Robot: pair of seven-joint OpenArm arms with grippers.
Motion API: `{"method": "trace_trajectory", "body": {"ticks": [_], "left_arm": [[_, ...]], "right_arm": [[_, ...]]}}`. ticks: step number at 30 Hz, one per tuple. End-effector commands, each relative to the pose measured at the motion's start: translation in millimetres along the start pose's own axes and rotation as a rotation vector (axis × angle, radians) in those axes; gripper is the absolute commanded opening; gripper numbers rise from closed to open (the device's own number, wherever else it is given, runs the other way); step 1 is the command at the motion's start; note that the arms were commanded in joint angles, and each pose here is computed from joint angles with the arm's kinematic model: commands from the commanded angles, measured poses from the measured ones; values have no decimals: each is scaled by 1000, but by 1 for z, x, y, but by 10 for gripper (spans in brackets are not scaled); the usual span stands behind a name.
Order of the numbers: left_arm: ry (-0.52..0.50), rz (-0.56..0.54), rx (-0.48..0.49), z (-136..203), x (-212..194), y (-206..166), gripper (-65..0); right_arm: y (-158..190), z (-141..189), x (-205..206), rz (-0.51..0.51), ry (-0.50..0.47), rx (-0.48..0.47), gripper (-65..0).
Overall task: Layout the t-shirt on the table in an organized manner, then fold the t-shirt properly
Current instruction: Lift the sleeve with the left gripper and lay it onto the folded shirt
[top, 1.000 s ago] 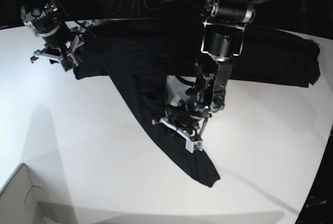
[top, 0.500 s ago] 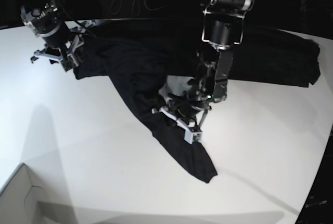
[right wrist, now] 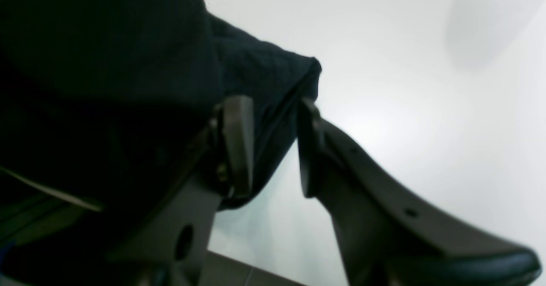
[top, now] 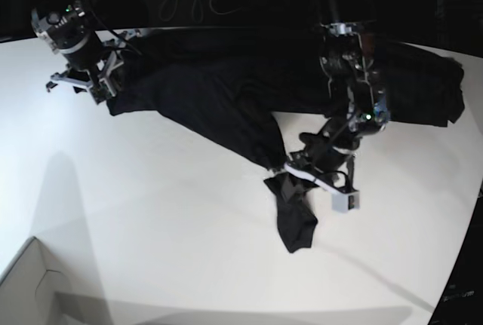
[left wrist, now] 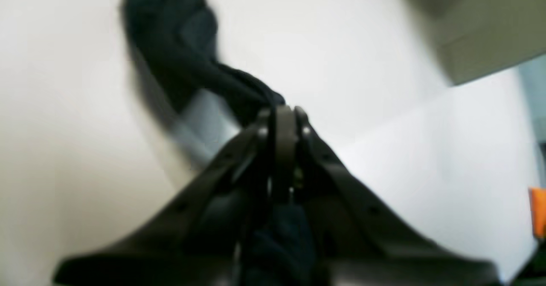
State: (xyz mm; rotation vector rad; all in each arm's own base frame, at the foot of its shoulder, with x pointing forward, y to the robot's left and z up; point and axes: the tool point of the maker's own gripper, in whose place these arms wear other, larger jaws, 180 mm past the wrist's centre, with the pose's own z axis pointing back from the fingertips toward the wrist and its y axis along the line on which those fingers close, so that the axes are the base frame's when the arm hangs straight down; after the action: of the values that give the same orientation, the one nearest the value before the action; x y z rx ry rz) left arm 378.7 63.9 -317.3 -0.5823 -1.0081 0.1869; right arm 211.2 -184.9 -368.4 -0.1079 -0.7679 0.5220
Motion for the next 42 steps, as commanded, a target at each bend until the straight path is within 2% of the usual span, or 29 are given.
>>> {"method": "trace_trajectory", "body": {"ticks": [1,11,18,27,36,38,42], "left_arm": [[-63,-4,-18,10,18,-3,-649],[-148,70,55,118,12,38,-649],[-204,181,105,164,13,67,-649],[-166,273,116,187,-12,76,-649],[-149,283,105,193,-15,77,-649],[-149,284,104,192,-15,77,-649],[-148,284,105,193,-15,77,-649]], "right_arm": [[-5,3,9,2,-37,-15,-464],[2,0,14,12,-50,9,-464],[21,-3,23,28,-70,59,-464],[35,-5,30,41,-87,98,-464],[41,-15,37,43,-100,122,-463],[45,-19,55,64,-138,133,-442],[53,-25,90,106,-215,158,-357]]}}
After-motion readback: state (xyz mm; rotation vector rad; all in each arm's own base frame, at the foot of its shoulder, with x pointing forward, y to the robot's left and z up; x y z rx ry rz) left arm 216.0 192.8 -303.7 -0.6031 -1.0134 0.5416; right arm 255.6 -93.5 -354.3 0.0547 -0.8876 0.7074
